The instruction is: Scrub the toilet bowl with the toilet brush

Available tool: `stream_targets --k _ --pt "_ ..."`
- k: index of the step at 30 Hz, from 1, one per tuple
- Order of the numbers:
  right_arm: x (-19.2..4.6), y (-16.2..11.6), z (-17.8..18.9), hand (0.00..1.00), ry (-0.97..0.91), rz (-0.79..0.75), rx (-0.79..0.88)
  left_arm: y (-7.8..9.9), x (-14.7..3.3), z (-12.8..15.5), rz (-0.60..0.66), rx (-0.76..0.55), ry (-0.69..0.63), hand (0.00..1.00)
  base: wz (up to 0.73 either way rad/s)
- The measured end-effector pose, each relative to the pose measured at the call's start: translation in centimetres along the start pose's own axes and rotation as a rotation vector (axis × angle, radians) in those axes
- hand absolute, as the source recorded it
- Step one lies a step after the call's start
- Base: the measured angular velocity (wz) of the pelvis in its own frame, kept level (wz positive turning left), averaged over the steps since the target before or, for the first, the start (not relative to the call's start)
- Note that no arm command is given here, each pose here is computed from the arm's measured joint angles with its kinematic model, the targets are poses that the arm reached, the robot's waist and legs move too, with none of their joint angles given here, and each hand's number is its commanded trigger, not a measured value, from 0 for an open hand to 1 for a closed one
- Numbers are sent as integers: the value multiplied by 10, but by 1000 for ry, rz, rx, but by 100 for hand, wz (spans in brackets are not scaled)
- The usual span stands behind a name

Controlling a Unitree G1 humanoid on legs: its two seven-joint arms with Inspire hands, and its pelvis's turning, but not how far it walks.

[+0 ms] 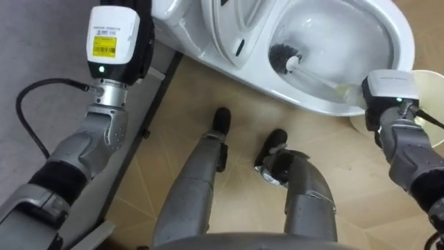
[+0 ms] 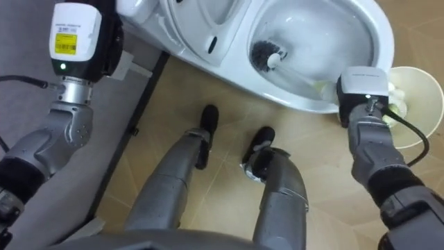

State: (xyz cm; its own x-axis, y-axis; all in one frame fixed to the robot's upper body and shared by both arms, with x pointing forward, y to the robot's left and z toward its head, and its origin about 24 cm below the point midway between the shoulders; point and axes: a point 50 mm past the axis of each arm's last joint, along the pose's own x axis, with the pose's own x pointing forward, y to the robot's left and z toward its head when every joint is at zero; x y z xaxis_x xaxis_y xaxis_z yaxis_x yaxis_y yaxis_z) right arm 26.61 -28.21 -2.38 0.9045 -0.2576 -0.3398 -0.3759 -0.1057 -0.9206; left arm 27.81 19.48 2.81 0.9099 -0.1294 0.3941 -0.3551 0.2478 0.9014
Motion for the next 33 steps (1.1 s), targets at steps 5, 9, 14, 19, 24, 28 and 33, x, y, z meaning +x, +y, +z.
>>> stream_targets --k 5,9,14,19,24,28,33 --pt "19 -18 2 100 32 24 224 7 3 -8 33 28 6 0 -12" --pt "35 -57 2 100 61 -71 416 18 13 -14 88 63 -13 0 9" --pt "47 -94 -8 100 76 -155 490 34 32 -15 177 111 -54 0 7" --pt "47 -95 -9 100 68 -163 487 36 40 -10 178 111 -71 0 3" --pt "47 -102 -5 100 35 -197 408 35 42 -11 144 123 -67 0 -11" --pt "43 -98 8 100 -32 -218 227 31 44 -7 95 158 -75 0 -9" --pt "38 -76 16 100 -24 -162 96 18 41 2 20 131 -56 0 -10"
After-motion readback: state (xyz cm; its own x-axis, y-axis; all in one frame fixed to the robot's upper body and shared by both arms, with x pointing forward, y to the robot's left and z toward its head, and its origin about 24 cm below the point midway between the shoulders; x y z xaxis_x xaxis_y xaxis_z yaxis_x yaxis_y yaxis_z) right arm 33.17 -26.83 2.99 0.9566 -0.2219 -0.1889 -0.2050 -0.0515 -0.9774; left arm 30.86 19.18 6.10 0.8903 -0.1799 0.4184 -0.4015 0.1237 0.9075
